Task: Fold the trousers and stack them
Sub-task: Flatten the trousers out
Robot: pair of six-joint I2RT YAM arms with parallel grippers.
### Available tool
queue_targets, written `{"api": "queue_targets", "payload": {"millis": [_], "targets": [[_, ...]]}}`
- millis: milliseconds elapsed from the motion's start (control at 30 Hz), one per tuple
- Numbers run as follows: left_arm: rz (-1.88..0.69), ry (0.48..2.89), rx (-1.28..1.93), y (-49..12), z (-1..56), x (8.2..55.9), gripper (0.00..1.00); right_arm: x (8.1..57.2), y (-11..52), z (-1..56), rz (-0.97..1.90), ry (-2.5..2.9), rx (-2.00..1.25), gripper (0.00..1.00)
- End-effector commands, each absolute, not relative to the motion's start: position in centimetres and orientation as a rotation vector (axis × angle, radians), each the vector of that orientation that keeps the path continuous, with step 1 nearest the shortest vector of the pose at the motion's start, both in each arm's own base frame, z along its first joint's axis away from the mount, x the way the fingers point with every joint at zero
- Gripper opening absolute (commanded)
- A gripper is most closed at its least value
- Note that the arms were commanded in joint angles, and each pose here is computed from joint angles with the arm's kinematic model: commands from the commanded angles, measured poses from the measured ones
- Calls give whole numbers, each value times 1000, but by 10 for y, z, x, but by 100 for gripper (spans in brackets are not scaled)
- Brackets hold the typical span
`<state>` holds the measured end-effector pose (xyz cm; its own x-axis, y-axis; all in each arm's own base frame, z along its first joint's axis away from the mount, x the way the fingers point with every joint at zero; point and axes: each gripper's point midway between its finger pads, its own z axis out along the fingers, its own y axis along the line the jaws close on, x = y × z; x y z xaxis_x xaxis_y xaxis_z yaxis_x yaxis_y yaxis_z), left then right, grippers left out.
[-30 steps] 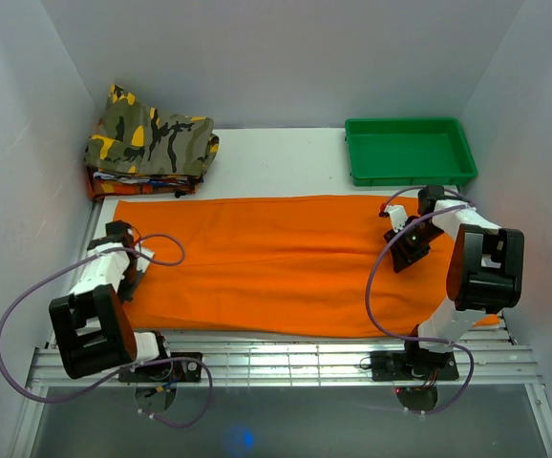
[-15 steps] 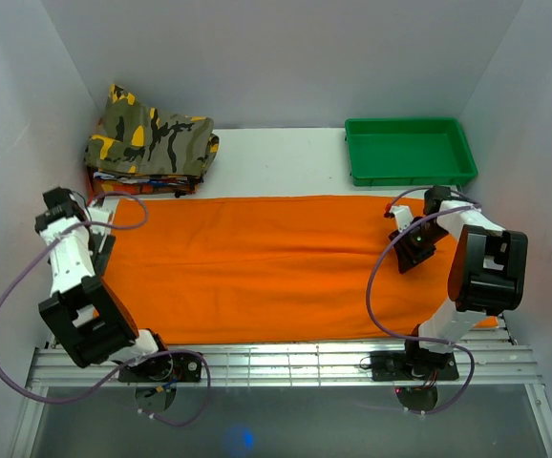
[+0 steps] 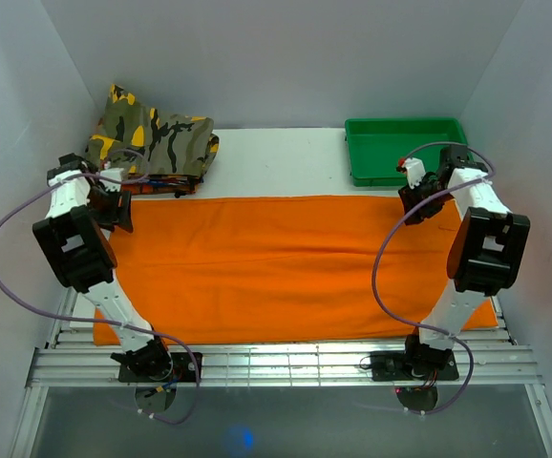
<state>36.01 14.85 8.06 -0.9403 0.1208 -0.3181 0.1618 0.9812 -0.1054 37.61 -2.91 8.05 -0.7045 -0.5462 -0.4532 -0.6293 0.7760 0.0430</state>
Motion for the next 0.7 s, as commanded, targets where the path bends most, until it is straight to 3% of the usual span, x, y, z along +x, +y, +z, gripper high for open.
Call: {"api": "queue_targets", "payload": {"millis": [0,200,467,667], "targets": [[-278,2688,254,113,87,399,67,392,-29,60,315,2573,-835,47],[-283,2723,284,103,53,408,60,371,-38,25,266,2623,-925,46],[-297,2884,448,96,12,327,53,312,-43,-3,275,2696,-1090,46],[-297,2900,477,107,17,300,49,281,-38,7,347,2696,-1127,45]]}}
